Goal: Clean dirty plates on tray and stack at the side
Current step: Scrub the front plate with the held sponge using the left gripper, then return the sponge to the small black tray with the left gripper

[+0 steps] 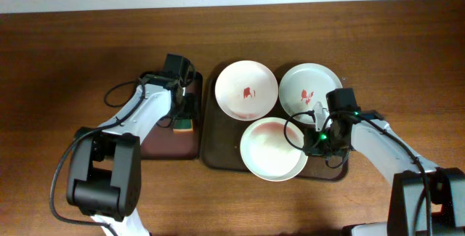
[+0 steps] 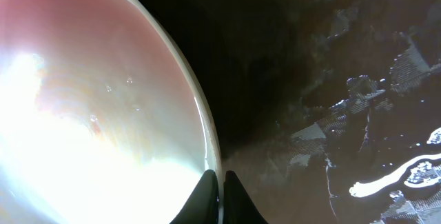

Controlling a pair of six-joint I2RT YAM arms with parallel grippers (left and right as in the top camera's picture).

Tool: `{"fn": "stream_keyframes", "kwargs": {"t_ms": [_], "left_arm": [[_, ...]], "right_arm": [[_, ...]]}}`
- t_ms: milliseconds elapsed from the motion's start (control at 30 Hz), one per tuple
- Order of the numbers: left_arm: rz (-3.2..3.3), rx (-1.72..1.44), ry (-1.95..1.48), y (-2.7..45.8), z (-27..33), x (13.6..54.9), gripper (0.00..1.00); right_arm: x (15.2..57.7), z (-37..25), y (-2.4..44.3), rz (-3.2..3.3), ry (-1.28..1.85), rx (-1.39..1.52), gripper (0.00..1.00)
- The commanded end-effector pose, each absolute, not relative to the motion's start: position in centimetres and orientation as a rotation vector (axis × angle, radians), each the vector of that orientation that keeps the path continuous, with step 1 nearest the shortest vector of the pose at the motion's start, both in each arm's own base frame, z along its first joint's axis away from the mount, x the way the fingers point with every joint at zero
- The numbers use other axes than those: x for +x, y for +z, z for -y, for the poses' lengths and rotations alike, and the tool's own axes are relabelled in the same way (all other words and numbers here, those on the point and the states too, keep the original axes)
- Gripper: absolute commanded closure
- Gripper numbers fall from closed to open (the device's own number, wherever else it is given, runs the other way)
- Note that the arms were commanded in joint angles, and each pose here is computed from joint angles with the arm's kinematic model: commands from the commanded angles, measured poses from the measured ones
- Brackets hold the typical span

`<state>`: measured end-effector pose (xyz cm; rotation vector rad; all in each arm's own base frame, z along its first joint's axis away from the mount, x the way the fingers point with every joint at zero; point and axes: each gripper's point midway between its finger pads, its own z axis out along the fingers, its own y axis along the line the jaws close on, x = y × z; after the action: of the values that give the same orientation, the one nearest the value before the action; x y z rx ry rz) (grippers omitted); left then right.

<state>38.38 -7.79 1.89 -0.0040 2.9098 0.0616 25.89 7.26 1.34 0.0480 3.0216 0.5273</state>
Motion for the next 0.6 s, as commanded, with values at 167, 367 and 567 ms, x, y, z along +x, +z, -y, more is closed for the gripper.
{"fn": "stream_keyframes", "kwargs": {"t_ms": [167, 367, 567], "left_arm": [[-2.851, -0.013, 0.079, 0.2, 7.7, 40.8, 1.00], [-2.992, -0.013, 0.052, 0.6, 7.5, 37.7, 0.25], [-2.980, -0.014, 0.045, 0.6, 7.5, 38.0, 1.00]], "right_arm": [[26.1, -7.3, 1.5, -3.024, 0.516, 0.045, 0.93], [26.1, -7.3, 1.5, -3.024, 0.515, 0.045, 0.93], [26.1, -7.3, 1.5, -3.025, 0.515, 0.045, 0.94]]}}
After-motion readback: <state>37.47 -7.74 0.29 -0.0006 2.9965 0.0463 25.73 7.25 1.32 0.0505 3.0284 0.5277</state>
